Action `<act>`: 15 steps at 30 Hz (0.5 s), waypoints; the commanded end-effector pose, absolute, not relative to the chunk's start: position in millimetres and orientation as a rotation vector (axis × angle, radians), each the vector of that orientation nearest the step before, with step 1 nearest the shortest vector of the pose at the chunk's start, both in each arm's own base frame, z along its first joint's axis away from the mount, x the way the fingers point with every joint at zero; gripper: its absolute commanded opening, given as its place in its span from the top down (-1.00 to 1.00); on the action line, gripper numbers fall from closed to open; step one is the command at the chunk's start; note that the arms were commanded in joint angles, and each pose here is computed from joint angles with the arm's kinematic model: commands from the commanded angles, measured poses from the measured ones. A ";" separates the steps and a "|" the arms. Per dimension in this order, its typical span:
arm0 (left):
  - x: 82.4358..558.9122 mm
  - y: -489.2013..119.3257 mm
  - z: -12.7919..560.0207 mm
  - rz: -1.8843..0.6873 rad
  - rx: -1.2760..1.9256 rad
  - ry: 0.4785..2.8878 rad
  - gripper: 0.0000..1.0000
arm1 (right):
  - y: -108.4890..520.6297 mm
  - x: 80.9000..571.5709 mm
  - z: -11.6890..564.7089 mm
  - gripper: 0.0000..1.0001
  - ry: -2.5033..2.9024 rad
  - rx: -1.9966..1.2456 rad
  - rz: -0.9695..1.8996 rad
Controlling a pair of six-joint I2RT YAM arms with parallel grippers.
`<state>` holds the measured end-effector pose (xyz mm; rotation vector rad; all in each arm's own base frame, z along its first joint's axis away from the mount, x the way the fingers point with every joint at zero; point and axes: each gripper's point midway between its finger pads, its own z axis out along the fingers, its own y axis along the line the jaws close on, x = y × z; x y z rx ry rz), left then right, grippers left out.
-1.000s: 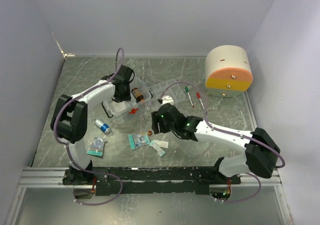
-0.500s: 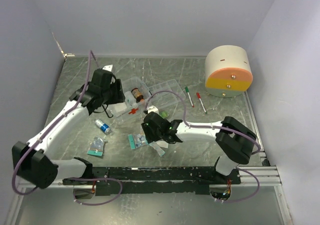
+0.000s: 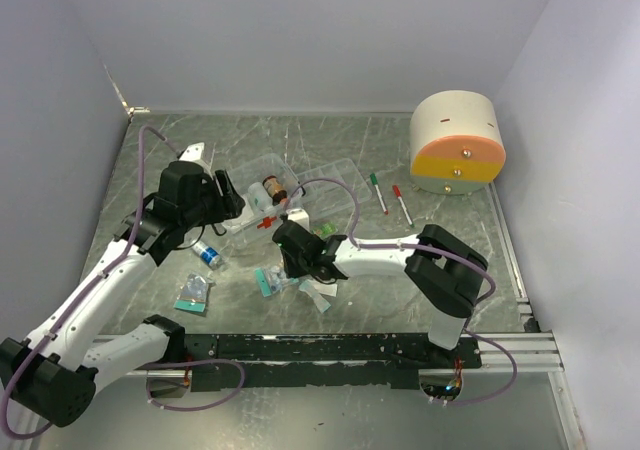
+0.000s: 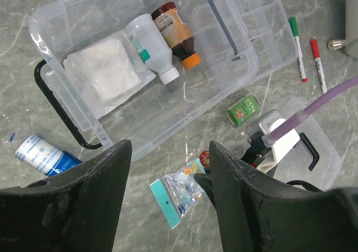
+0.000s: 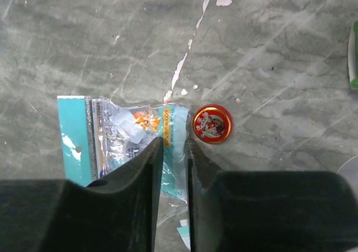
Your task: Organize the medicine kit
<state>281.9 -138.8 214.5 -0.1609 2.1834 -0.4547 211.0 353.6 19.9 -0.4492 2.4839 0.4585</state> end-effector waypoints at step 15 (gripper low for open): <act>272.5 -148.6 220.2 -0.617 -0.285 2.115 -0.47 | 340.6 241.0 106.8 1.00 2.213 -0.089 0.584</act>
